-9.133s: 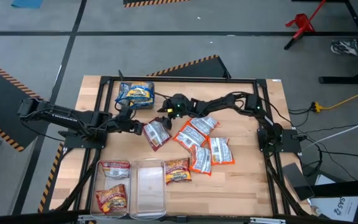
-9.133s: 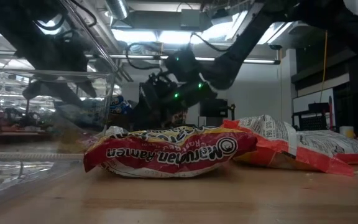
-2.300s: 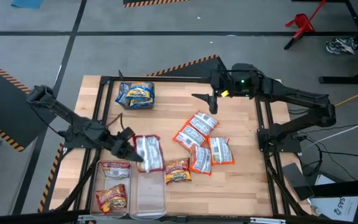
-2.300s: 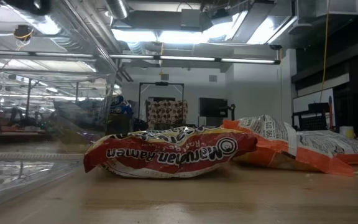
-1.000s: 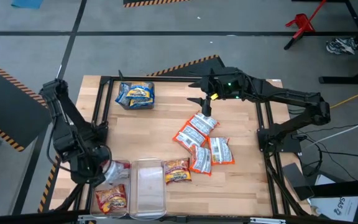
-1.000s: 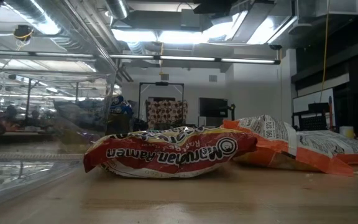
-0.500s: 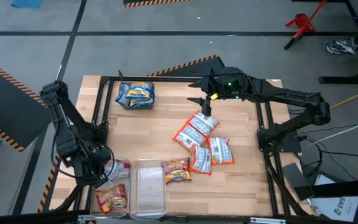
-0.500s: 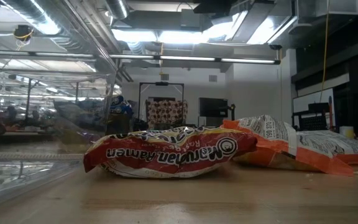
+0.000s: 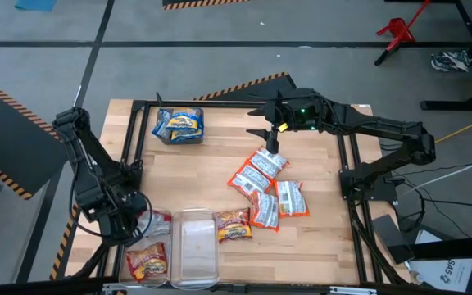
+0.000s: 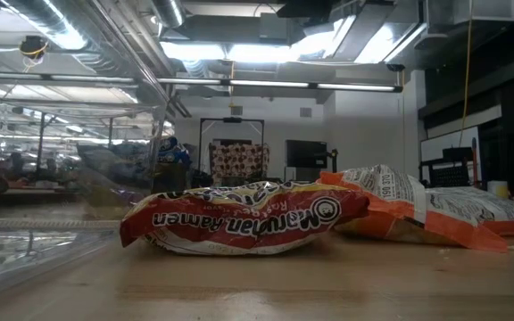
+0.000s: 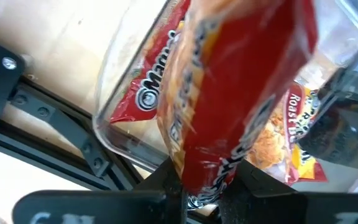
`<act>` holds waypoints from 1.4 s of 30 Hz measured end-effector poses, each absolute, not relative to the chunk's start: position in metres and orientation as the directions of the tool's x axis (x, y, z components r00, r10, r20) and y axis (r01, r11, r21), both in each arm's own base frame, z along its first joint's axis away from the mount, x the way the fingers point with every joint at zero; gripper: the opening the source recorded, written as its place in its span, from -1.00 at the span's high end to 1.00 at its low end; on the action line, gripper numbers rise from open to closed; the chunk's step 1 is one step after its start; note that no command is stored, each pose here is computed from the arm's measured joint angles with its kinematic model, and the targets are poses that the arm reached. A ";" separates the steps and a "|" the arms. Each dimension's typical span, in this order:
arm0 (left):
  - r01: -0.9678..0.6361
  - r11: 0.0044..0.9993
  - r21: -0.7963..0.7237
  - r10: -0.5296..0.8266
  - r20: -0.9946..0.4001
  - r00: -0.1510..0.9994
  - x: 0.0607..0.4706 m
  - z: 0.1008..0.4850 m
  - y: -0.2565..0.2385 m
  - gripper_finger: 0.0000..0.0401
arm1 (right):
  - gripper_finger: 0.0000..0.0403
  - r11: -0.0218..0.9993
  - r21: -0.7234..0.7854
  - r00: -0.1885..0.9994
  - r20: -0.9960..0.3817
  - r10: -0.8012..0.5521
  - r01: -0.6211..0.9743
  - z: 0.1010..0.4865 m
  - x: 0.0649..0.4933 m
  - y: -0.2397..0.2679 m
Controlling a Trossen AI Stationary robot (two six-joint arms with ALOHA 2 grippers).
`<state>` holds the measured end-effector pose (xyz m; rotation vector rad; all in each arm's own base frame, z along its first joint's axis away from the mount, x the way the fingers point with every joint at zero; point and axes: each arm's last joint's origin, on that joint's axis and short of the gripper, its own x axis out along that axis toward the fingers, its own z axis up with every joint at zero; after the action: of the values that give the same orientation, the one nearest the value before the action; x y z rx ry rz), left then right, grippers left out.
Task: Sort Maruchan noodles
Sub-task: Put the red noodle pack into the left transparent bin, then put the orange noodle pack into the right transparent bin
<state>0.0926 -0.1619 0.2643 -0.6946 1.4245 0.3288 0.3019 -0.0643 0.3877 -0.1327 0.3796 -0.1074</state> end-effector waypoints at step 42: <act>-0.377 0.895 -0.240 -0.273 -0.961 -0.038 0.110 0.264 -0.145 0.42 | -0.21 0.987 -0.153 0.924 -0.381 -0.019 -0.042 0.376 0.316 -0.064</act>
<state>0.1099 -0.1447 0.2640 -0.5121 1.6302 0.0895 0.3158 -0.0641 0.3758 -0.1603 0.3919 0.0118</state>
